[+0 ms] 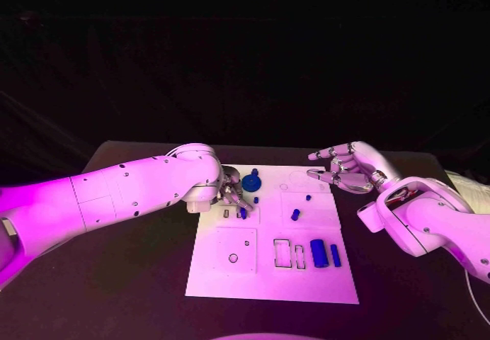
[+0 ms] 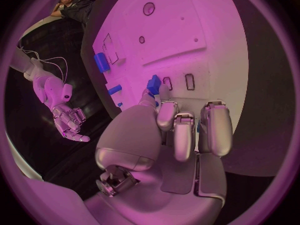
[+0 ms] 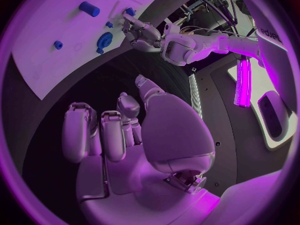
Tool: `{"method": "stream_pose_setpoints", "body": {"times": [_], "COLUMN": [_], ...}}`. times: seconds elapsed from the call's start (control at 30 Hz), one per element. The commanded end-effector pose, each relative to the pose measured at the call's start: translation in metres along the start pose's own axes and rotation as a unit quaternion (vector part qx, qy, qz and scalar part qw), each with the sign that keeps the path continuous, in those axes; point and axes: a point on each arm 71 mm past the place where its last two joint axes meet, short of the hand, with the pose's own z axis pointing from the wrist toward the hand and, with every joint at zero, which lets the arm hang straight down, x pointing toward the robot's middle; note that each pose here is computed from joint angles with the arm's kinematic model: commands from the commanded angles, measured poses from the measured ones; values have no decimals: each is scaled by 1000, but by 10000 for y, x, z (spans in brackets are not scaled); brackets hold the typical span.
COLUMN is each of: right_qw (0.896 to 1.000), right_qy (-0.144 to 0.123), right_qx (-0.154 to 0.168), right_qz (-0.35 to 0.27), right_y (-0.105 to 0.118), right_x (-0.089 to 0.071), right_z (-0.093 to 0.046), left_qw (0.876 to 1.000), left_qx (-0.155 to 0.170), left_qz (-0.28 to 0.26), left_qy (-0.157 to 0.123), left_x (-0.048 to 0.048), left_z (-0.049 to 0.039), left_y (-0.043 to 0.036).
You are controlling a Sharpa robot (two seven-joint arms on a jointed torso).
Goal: Assemble the parts on the task board
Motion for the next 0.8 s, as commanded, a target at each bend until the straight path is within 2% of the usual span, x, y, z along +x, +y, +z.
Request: {"method": "stream_pose_setpoints", "body": {"times": [0.03,0.43,0.8], "right_qw": [1000,1000,1000], "right_qy": [9,10,10], "right_qx": [0,0,1], "right_qz": [0,-1,-1], "right_y": [-1,-4,-9], "right_x": [19,21,22], "right_z": [-1,-2,-1], "left_qw": [1000,1000,999], "left_qx": [5,14,23], "left_qz": [4,-2,-18], "left_qy": [9,7,-13], "left_x": [14,21,-3], "left_z": [-4,-14,-33], "left_y": [-26,-44,-33]}}
